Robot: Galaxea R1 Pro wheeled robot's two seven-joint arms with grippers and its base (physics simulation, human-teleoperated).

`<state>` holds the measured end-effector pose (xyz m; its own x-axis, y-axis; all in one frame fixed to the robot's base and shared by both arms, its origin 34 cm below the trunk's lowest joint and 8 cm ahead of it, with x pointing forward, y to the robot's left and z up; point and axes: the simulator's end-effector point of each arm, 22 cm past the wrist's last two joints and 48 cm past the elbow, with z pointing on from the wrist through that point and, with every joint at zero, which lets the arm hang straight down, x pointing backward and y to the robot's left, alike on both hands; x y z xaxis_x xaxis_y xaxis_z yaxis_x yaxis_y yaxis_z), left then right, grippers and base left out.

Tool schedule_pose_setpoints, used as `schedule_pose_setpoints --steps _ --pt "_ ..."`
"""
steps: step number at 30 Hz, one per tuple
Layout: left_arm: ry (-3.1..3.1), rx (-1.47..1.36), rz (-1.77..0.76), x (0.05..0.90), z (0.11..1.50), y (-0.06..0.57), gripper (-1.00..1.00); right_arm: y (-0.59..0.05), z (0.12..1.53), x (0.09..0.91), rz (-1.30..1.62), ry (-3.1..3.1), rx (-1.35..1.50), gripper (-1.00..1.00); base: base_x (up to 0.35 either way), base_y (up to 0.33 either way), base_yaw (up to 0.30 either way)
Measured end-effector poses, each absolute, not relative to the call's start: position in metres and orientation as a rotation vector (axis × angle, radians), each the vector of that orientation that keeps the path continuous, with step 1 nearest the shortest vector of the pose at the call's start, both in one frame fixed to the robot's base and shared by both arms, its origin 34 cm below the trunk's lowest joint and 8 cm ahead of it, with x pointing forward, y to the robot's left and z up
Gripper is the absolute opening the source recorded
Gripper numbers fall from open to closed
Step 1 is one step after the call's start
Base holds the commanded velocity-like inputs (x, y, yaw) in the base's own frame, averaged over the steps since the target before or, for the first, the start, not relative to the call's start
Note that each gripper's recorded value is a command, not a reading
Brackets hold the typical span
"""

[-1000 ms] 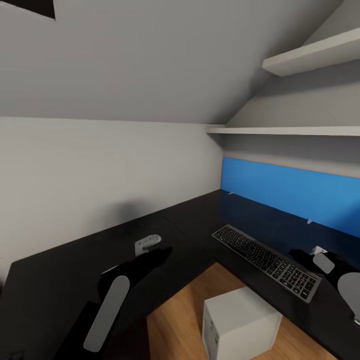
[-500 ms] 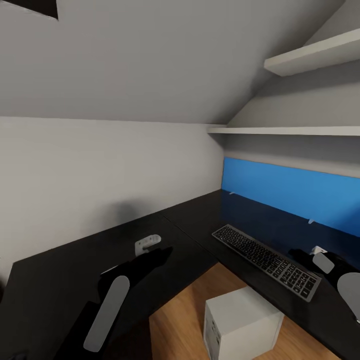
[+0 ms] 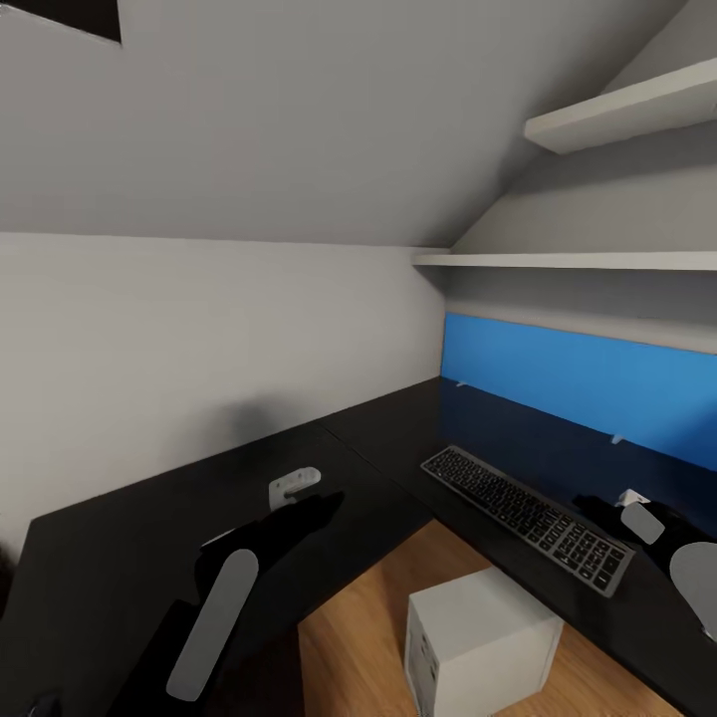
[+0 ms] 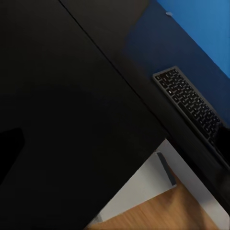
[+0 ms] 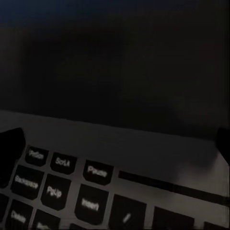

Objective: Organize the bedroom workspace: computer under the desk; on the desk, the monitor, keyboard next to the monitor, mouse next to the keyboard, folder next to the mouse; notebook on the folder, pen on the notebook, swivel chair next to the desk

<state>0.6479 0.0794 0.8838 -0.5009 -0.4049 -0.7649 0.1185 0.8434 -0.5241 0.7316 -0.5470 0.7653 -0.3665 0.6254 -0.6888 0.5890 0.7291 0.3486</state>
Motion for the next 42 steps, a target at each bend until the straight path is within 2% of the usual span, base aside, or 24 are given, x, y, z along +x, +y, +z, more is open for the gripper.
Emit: schedule_pose_setpoints --steps 22,42 --pt "2.002 -0.209 -0.647 0.6478 0.8836 0.079 1.0 -0.5478 0.7631 0.73 0.048 2.07 0.921 1.0 -0.099 -0.035 0.0" --pt "2.005 -0.189 -0.651 0.6453 0.8835 0.0722 1.0 -0.5465 0.7637 0.731 0.05 2.069 0.913 1.0 -0.022 0.012 0.0"
